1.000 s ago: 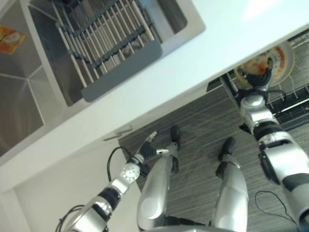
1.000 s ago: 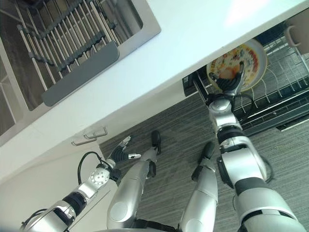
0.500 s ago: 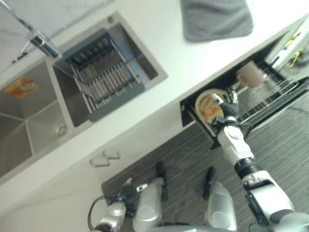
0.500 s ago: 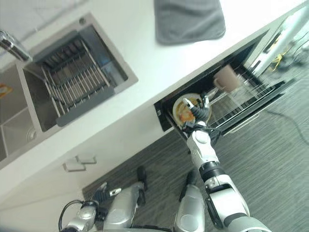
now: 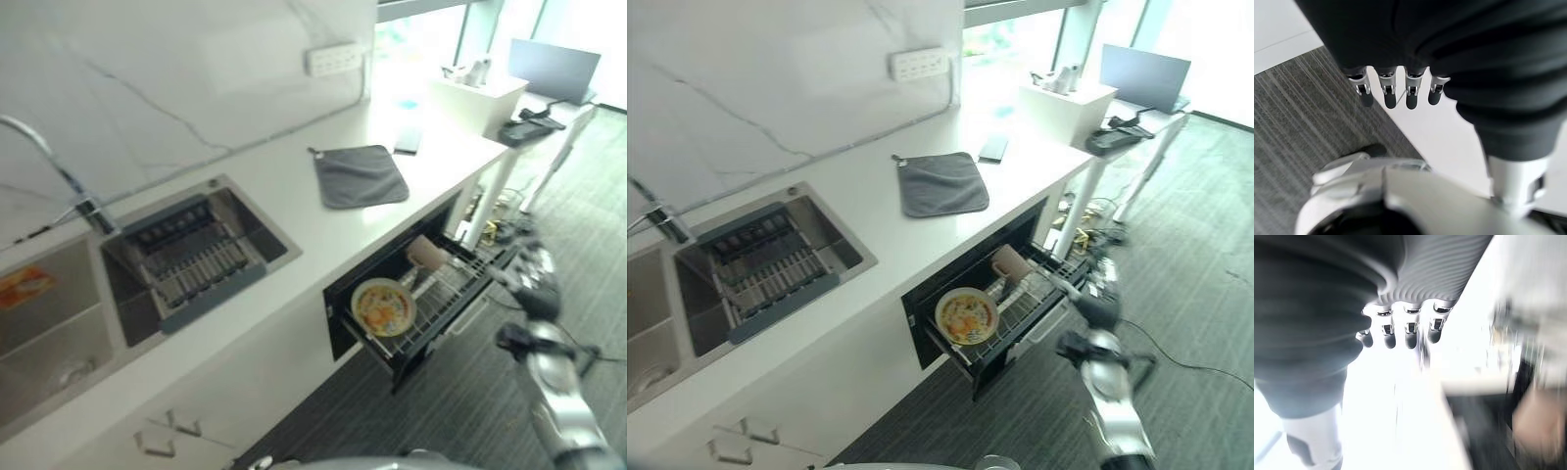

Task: Place the dishes in the dishwasher.

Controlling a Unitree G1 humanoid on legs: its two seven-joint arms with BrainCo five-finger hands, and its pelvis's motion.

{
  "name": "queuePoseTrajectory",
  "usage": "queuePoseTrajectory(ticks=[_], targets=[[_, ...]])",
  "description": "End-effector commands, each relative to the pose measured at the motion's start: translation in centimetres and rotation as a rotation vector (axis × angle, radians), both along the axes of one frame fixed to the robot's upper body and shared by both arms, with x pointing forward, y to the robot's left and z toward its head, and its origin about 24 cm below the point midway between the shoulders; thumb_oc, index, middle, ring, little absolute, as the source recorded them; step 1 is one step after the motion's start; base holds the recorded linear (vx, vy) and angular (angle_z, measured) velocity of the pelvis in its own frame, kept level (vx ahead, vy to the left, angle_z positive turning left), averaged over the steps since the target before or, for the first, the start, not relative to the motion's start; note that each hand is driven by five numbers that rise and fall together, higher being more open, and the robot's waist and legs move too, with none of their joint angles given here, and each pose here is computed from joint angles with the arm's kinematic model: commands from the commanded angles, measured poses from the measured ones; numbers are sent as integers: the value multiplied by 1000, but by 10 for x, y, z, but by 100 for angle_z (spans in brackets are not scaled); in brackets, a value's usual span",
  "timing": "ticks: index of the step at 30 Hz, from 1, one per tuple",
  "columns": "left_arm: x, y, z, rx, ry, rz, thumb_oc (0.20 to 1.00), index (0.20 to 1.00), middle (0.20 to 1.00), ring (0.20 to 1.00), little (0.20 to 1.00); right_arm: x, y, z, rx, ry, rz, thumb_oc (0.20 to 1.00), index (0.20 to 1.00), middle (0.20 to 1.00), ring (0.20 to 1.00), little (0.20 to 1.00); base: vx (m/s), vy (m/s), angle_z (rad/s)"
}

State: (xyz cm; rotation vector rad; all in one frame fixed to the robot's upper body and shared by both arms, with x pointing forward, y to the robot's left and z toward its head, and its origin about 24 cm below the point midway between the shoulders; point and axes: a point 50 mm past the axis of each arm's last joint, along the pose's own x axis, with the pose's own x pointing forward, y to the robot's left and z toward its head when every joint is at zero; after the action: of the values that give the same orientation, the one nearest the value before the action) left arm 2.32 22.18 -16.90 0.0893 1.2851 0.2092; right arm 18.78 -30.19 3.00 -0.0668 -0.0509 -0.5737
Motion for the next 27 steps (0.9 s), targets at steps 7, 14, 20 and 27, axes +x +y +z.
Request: queuePoseTrajectory(ticks=[7,14,20,27], targets=[[51,-6,4,-83,-86,-111,1000,1000,1000,1000,1000,9,-33,-23,370,-210,-281,1000,1000,1000,1000,1000,-63,40,-2],[93,-28,12,-156,-225,-187,1000,1000,1000,1000,1000,64,-24,-11,651,-389,-80,1000,1000,1000,1000,1000,-174,105,33],[96,-29,13,-168,-240,-187,1000,1000,1000,1000,1000,96,-18,17,616,-421,115,1000,1000,1000,1000,1000,-19,61,18],[88,-20,12,-194,-220,-162,1000,1000,1000,1000,1000,137,11,70,518,-442,438,1000,1000,1000,1000,1000,28,50,7]])
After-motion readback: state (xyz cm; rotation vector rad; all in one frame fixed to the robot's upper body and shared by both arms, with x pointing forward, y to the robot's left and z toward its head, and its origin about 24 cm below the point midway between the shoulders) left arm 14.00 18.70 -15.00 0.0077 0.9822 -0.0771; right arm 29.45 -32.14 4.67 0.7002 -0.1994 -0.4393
